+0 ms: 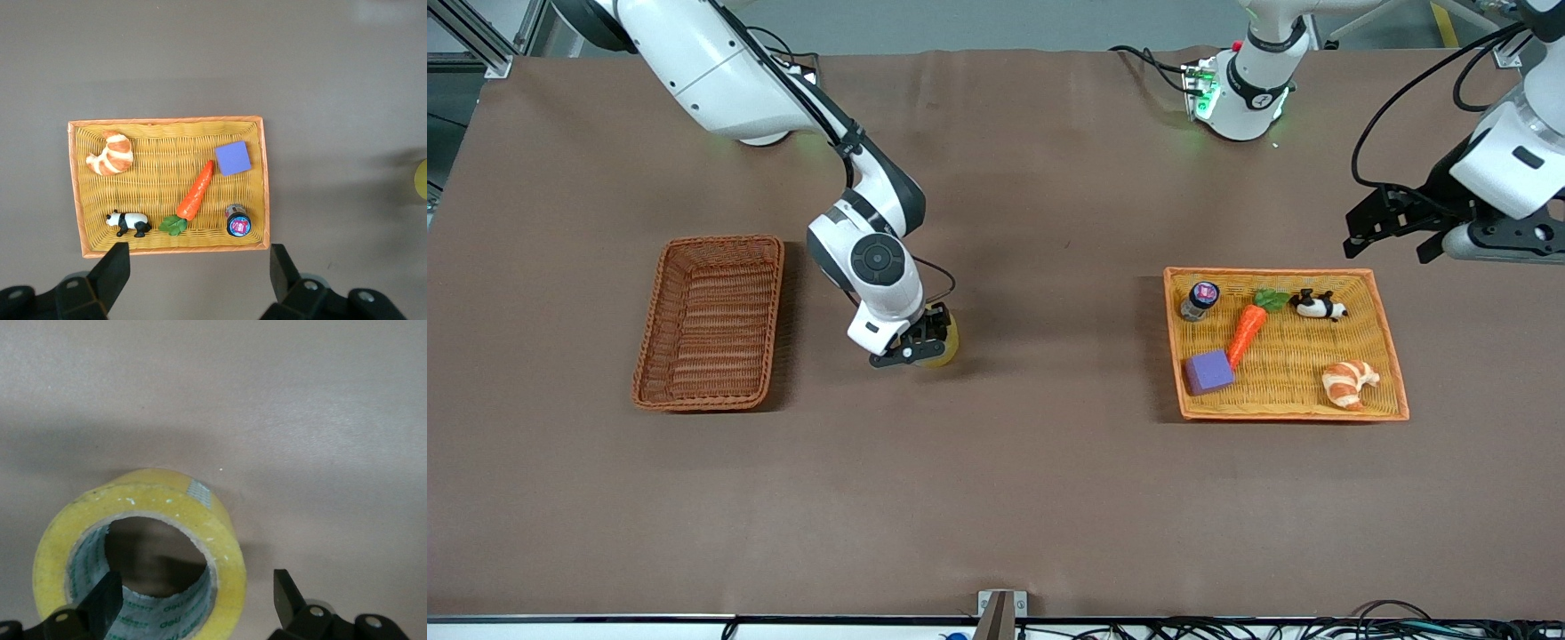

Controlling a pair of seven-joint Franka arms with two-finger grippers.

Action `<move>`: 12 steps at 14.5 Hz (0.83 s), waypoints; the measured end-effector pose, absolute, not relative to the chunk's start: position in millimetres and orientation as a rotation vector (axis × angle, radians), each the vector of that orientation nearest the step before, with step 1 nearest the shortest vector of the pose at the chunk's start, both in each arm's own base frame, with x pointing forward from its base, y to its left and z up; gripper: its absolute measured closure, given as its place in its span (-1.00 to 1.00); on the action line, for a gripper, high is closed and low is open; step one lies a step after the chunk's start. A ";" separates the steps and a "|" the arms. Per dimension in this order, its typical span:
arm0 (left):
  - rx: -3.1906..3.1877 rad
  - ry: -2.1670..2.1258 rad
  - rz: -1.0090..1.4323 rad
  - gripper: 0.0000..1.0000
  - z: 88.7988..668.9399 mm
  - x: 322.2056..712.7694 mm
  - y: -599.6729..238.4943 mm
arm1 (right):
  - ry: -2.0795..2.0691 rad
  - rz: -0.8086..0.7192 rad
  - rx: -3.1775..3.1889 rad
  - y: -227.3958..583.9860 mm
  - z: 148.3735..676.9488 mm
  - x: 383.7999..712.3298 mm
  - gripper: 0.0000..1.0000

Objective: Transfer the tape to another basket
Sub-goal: 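Grasp the tape roll with the right gripper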

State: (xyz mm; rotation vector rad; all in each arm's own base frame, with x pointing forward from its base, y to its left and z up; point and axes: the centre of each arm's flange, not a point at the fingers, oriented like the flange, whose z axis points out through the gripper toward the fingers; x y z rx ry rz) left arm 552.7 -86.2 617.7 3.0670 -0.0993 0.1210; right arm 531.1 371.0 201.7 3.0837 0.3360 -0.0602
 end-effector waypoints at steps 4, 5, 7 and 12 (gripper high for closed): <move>3.068 -0.110 0.112 -0.92 604.6 553.5 -91.7 | 0.365 -0.043 3.076 372.8 196.1 528.9 -0.81; 3.067 -0.110 0.127 -0.93 602.2 554.9 -92.1 | 0.370 -0.041 3.073 372.2 194.3 528.9 -0.81; 3.064 -0.105 0.159 -0.99 599.0 557.7 -91.7 | 0.377 -0.040 3.067 371.5 192.0 528.8 -0.59; 3.104 -0.111 0.182 -1.00 597.4 559.6 -86.7 | 0.396 -0.040 3.052 370.5 185.8 528.1 -0.27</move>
